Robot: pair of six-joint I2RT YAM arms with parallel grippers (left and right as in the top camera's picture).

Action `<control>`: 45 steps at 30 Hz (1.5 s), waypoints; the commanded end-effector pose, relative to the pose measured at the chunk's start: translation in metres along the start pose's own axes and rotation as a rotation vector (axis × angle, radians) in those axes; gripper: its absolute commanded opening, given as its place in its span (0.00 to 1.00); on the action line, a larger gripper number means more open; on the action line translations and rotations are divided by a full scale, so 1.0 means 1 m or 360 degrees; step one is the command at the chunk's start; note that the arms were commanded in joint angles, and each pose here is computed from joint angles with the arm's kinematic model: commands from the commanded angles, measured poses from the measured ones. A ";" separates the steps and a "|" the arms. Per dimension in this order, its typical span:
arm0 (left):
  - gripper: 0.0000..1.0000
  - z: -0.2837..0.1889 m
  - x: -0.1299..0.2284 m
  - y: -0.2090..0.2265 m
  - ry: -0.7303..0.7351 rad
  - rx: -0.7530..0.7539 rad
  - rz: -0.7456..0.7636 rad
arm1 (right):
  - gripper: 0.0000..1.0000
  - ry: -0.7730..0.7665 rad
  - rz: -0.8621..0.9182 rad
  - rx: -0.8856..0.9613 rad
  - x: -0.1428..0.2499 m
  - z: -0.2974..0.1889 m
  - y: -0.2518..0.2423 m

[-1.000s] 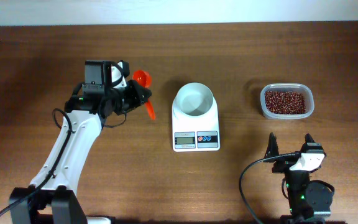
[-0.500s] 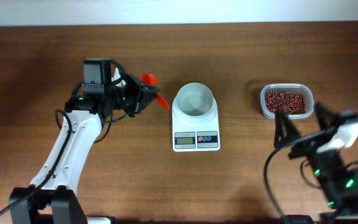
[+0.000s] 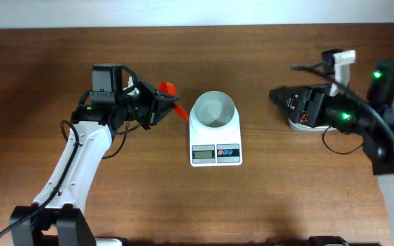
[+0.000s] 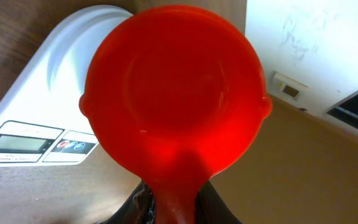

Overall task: Scoop item into bowl and weigh 50g on scale
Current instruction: 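Carry scoop over scale and pass it to right gripper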

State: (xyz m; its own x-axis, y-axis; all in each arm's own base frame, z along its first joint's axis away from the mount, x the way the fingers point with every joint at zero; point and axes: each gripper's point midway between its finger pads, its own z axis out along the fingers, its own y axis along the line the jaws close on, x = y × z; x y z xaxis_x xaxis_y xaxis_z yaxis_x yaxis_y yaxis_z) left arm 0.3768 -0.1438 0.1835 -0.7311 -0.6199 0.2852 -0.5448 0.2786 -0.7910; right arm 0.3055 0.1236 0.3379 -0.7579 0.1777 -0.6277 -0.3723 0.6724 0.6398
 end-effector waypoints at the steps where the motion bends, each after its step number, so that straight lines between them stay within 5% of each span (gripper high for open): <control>1: 0.00 -0.004 -0.005 -0.005 -0.0064 0.0005 0.0016 | 0.72 0.0144 0.0075 0.0140 0.017 0.020 -0.014; 8: 0.00 0.005 0.019 0.013 0.0029 -0.0132 -0.0373 | 0.72 0.0406 0.0010 0.0263 0.058 0.101 -0.001; 16: 0.00 0.021 0.048 0.011 0.0120 -0.0173 -0.0373 | 0.71 0.0597 -0.0048 0.0197 0.103 0.184 0.020; 26: 0.00 0.021 0.055 0.008 0.0191 -0.0158 -0.0391 | 0.31 0.0487 0.0095 0.0411 0.101 0.193 0.008; 45: 0.00 0.025 0.060 -0.007 0.0224 -0.0089 -0.0467 | 0.20 0.0398 0.0300 0.0372 0.090 0.198 0.017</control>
State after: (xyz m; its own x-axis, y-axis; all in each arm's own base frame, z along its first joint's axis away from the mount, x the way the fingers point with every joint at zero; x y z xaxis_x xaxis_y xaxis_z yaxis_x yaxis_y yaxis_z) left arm 0.3517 -0.1900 0.1789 -0.5716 -0.6179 0.5399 -0.7624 0.1568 -0.6278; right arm 0.3346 0.2926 0.2024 -0.9178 0.1132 -0.3805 -0.1453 0.7962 0.5874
